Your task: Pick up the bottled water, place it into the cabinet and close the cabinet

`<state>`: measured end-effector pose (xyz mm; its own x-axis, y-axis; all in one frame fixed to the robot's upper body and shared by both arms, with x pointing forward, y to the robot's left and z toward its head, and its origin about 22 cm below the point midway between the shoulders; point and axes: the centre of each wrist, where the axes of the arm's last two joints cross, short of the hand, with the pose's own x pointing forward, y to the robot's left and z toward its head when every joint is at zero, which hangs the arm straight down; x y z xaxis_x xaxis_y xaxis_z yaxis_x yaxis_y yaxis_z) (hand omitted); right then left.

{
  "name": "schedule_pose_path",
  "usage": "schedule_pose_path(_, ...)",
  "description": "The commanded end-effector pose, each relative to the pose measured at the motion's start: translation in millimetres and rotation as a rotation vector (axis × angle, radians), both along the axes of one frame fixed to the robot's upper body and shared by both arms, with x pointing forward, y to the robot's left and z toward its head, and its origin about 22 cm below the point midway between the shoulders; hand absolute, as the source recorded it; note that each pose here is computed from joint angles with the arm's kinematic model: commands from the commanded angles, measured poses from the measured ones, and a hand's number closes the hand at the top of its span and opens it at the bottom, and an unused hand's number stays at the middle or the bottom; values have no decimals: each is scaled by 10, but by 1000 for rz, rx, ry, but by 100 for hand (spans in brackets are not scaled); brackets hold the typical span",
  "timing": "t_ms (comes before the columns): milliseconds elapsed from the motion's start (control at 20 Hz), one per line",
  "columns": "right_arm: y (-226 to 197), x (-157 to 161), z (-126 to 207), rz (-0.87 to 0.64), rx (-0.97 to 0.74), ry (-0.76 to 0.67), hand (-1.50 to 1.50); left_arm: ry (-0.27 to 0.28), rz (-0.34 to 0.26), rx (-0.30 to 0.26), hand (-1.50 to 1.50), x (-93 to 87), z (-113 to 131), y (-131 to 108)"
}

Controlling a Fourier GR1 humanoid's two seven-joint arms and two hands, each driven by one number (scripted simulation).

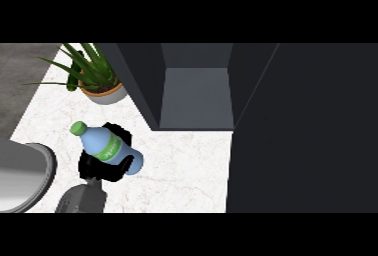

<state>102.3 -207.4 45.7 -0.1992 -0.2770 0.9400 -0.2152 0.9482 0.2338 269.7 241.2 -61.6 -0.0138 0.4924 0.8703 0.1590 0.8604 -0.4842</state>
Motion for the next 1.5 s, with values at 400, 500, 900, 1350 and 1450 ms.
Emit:
schedule_pose_path(400,32,13,-100,4,-5,1,-150,-67,15,97,150,336,799,-921)
schedule_pose_path(500,109,87,-96,9,16,13,-150,-83,22,124,150,538,919,-884)
schedule_pose_path(900,-55,171,-68,16,20,-9,-150,-133,66,285,150,798,1147,-1295)
schedule_pose_path(1350,102,119,-33,66,14,-11,-150,-148,170,398,150,938,1454,-1532)
schedule_pose_path(1450,111,135,-43,59,32,-10,-150,-132,229,448,150,959,1367,-1513)
